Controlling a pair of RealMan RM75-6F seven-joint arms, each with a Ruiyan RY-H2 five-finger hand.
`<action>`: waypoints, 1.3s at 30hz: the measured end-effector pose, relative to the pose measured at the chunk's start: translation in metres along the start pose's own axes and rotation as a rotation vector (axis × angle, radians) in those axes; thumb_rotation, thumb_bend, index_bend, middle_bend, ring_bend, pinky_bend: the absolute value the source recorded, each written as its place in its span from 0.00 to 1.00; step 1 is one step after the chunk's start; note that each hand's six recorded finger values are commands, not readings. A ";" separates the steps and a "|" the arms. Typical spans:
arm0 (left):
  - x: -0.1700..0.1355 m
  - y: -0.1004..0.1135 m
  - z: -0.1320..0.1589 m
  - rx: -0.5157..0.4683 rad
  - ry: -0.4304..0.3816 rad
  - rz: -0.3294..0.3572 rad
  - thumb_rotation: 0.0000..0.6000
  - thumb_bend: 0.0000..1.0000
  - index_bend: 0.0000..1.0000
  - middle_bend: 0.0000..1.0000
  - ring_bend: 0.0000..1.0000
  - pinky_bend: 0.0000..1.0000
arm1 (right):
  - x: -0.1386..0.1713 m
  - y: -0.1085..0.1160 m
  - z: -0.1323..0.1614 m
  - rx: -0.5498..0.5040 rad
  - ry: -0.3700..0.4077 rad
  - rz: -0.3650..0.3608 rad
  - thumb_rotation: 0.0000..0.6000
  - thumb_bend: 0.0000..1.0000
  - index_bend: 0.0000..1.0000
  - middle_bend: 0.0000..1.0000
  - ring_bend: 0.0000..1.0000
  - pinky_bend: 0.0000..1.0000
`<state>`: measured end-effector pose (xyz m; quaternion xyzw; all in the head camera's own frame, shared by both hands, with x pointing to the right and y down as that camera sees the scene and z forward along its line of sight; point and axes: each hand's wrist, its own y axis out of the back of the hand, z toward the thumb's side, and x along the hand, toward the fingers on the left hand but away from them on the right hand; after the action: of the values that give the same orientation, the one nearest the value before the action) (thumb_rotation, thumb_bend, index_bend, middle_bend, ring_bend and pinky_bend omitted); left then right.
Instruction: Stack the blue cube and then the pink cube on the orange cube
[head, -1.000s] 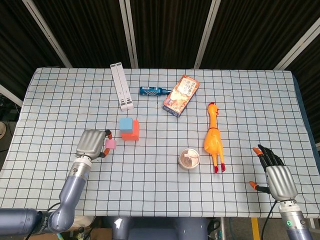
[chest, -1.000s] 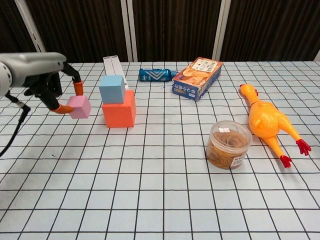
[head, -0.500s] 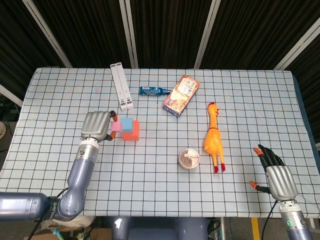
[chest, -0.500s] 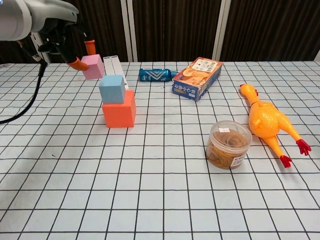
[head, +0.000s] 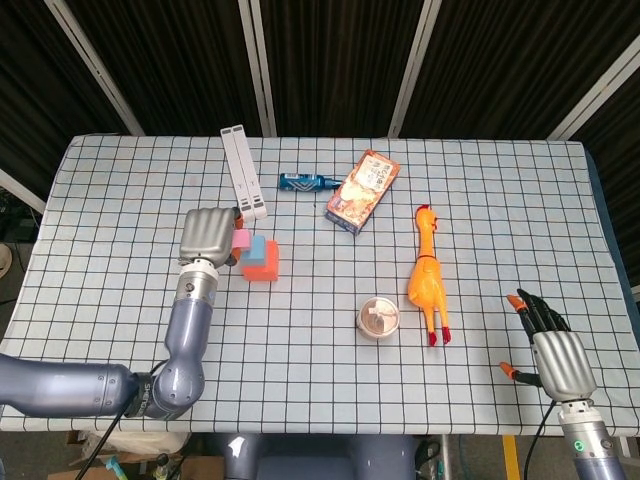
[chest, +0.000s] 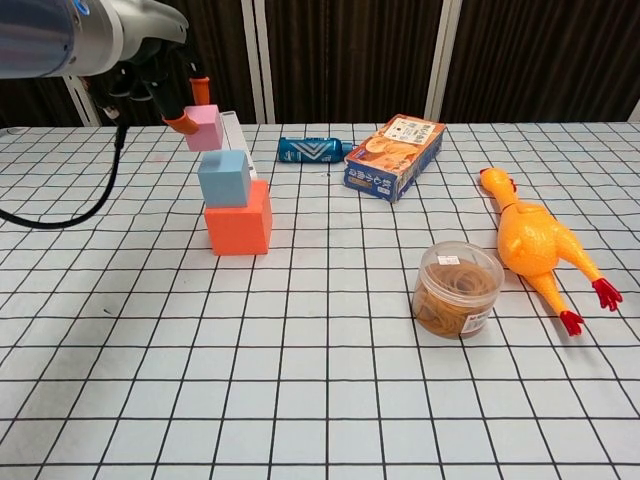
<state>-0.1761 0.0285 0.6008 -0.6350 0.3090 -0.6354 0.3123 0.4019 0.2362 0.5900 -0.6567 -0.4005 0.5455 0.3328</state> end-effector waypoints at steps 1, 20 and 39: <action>0.000 -0.001 0.001 -0.002 0.000 0.000 1.00 0.36 0.41 1.00 0.80 0.80 | 0.000 0.000 0.000 -0.001 0.000 0.000 1.00 0.16 0.10 0.07 0.10 0.20; 0.005 -0.013 -0.001 -0.056 0.027 -0.028 1.00 0.36 0.41 1.00 0.80 0.80 | 0.000 0.000 0.001 0.000 0.005 0.001 1.00 0.16 0.10 0.07 0.10 0.20; 0.008 -0.013 0.005 -0.052 0.025 -0.021 1.00 0.36 0.41 1.00 0.80 0.80 | 0.000 0.000 0.001 -0.001 0.006 0.002 1.00 0.16 0.10 0.07 0.10 0.20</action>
<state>-0.1707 0.0304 0.6158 -0.6381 0.3225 -0.6385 0.2850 0.4008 0.2368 0.5900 -0.6589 -0.3993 0.5437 0.3329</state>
